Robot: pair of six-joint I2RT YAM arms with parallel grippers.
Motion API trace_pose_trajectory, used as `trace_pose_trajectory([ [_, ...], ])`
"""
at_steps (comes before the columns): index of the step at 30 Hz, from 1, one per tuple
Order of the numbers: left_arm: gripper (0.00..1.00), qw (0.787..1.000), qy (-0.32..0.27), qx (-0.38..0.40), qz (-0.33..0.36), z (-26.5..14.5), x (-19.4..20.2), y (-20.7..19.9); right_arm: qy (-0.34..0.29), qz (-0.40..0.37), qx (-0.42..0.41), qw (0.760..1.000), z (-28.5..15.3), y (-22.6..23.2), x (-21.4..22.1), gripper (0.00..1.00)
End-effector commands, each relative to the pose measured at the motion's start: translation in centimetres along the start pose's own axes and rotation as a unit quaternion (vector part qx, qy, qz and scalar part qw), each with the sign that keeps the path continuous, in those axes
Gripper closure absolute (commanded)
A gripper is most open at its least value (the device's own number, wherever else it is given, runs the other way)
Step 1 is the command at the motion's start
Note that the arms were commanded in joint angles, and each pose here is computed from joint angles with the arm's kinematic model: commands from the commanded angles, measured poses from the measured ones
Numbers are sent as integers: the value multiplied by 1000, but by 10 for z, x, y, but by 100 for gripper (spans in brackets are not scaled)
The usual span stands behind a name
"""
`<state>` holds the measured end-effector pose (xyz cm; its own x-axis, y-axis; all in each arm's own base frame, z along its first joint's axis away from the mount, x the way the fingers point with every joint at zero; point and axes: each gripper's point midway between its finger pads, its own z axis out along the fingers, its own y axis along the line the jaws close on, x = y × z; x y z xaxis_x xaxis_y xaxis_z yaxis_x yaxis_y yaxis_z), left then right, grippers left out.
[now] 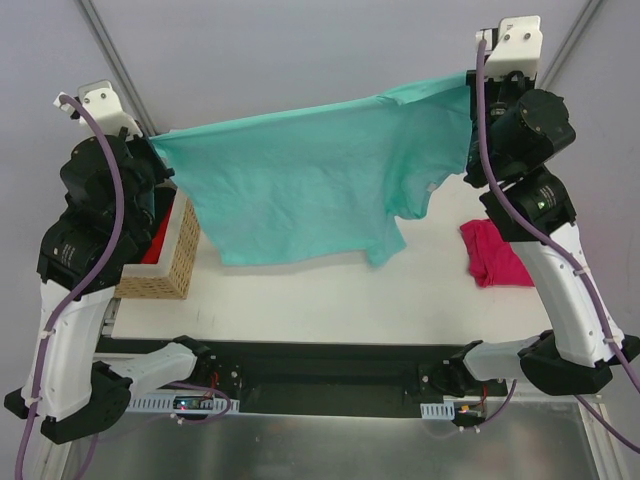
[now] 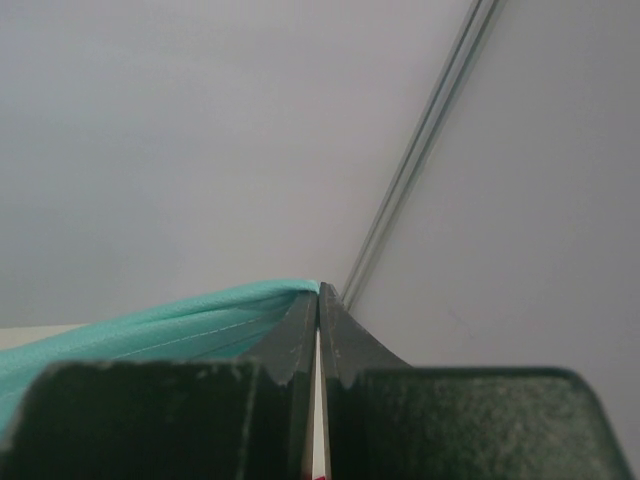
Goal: Fold and stack the t-shirts
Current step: Flatten out the tshirt
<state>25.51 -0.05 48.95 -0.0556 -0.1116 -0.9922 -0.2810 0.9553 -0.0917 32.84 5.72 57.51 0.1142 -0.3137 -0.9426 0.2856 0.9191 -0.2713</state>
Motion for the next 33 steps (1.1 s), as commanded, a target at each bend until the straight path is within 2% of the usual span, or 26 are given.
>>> trace_pose_trajectory([
  [1,100,998,-14,-63,17,-2,-7,27,-15,28,85,996,-10,-45,-19,99],
  [14,100,997,-12,-76,25,-2,-4,32,-22,-1,97,995,-11,-33,-25,99],
  [33,100,995,-30,-95,18,-19,-13,53,-27,-7,118,993,-30,-53,-27,99],
])
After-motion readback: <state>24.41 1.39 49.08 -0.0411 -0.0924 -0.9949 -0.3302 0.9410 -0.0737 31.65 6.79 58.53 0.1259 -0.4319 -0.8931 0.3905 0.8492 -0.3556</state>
